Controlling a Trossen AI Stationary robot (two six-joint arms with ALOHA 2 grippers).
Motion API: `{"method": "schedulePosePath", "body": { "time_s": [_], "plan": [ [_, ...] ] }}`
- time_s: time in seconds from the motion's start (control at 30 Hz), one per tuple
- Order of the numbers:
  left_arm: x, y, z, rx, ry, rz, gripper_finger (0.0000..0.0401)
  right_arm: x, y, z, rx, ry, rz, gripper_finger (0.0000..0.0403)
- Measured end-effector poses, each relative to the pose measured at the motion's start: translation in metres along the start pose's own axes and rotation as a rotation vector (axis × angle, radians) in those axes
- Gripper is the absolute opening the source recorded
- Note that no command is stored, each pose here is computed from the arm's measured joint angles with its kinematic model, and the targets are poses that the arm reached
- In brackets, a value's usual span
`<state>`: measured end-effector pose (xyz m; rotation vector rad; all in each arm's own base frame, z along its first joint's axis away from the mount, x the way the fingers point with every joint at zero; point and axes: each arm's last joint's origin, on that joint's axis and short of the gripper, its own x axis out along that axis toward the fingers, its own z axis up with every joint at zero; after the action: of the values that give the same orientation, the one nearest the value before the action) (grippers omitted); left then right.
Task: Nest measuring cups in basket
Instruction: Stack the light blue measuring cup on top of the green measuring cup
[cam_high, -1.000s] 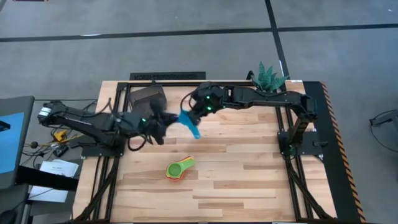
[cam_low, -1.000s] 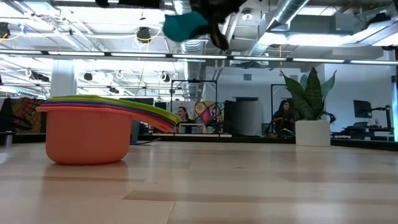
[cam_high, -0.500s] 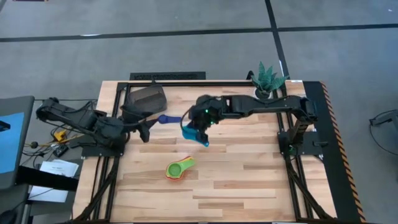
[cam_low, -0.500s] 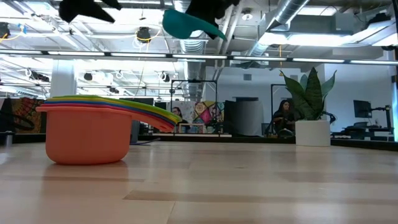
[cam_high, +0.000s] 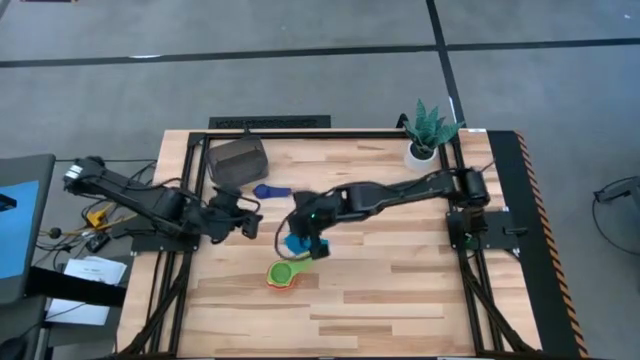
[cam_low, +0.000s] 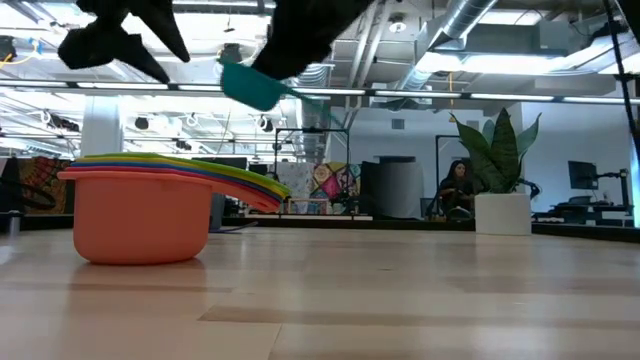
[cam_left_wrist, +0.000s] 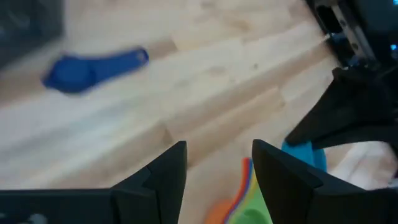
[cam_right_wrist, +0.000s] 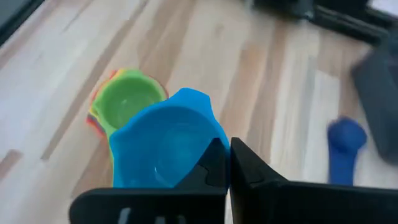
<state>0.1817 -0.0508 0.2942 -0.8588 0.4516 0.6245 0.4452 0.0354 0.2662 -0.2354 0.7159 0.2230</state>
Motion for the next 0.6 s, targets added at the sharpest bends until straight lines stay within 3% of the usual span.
{"method": "schedulePosePath", "body": {
  "time_s": [0.23, 0.6],
  "plan": [
    [0.008, -0.009, -0.026, -0.076, 0.177, -0.002, 0.0156, 0.035, 0.029, 0.011, -0.245, 0.057, 0.061, 0.0006],
    [0.008, -0.010, -0.040, -0.145, 0.199, 0.041, 0.0142, 0.064, 0.060, 0.033, -0.473, 0.117, 0.088, 0.0006]
  ]
}}
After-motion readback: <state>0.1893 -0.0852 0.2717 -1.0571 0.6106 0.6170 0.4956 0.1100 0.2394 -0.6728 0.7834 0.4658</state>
